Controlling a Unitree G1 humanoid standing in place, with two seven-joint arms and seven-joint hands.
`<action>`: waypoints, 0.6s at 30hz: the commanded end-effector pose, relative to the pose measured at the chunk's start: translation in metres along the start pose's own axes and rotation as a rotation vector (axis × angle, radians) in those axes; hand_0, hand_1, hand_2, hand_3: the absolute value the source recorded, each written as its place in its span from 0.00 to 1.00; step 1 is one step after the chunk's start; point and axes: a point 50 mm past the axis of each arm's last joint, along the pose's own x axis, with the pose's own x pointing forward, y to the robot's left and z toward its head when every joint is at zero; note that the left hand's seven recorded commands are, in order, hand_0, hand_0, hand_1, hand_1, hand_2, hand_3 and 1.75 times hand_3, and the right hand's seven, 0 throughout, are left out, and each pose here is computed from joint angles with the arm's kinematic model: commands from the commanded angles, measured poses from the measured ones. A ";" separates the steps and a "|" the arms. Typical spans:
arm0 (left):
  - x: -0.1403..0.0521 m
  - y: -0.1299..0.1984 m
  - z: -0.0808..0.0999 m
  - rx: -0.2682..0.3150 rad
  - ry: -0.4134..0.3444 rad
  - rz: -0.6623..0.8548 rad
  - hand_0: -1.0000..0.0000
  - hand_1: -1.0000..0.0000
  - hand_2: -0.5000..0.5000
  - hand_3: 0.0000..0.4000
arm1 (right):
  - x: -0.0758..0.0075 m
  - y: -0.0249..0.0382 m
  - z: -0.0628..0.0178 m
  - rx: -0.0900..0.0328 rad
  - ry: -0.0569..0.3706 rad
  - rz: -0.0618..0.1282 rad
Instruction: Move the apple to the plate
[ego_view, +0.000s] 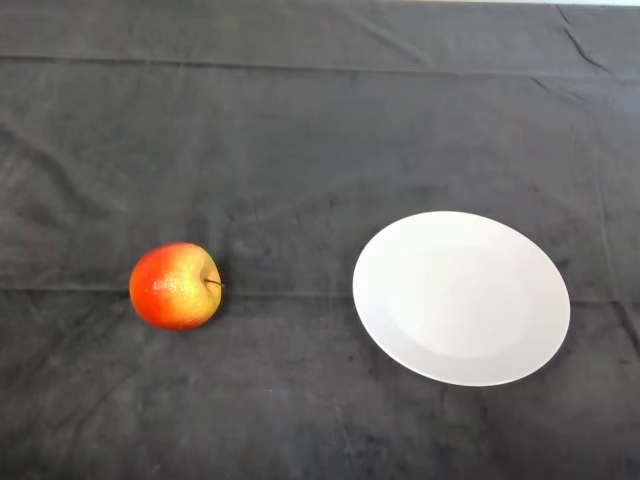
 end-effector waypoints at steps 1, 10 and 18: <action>0.003 -0.011 0.007 -0.018 -0.030 -0.031 1.00 1.00 0.50 0.00 | -0.0008 0.0015 0.0081 -0.002 -0.024 0.001; 0.003 -0.013 0.006 -0.012 -0.028 -0.036 1.00 1.00 0.50 0.00 | -0.0008 0.0015 0.0081 -0.002 -0.024 0.001; 0.003 -0.015 0.005 -0.002 -0.025 -0.045 1.00 1.00 0.50 0.00 | -0.0008 0.0015 0.0081 -0.002 -0.024 0.001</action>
